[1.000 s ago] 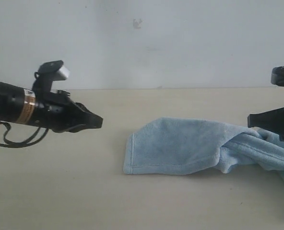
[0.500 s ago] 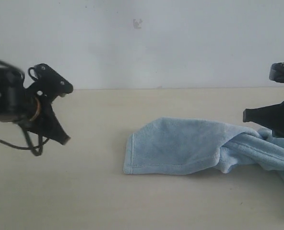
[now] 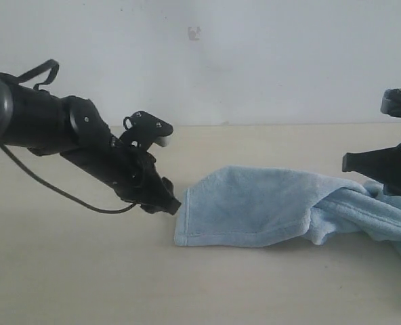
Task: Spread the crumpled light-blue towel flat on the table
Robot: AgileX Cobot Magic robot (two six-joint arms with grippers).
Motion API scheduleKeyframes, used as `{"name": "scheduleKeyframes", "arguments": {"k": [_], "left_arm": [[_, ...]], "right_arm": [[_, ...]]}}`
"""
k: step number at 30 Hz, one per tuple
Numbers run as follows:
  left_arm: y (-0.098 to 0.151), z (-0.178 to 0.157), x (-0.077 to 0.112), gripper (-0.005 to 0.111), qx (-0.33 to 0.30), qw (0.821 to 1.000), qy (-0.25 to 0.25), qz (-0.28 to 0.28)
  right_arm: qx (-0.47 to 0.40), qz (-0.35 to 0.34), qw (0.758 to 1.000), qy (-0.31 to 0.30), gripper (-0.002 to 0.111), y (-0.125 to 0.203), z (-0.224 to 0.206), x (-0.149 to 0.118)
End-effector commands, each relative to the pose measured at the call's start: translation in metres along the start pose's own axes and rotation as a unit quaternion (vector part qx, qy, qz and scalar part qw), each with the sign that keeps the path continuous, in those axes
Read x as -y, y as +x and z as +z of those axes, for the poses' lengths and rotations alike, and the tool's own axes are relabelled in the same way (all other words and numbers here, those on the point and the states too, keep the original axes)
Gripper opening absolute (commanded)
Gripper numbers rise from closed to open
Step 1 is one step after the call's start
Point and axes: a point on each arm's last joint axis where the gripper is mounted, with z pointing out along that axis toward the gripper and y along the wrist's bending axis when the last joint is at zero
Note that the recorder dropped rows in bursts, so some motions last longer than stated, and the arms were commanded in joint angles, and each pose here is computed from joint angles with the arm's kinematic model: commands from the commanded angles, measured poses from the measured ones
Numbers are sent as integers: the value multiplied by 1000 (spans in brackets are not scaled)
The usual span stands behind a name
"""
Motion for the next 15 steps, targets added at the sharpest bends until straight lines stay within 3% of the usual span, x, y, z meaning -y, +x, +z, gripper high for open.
{"name": "scheduleKeyframes", "arguments": {"k": [1,7,9,11,15], "left_arm": [[-9,29,-1,60,-9,998,39,-51],[6,61,0,59,-61,995,66,-50],[7,61,1,49,-63,995,69,-39],[9,61,3,8,-73,994,81,-27],[2,49,3,4,-62,995,75,-9]], "right_arm": [[3,0,1000,-2,0,-1,-1,0],[7,0,1000,-6,0,-1,-1,-1],[12,0,1000,-11,0,-2,-1,-2],[13,0,1000,-11,0,-2,-1,-2],[11,0,1000,-10,0,-2,-1,-2]]}}
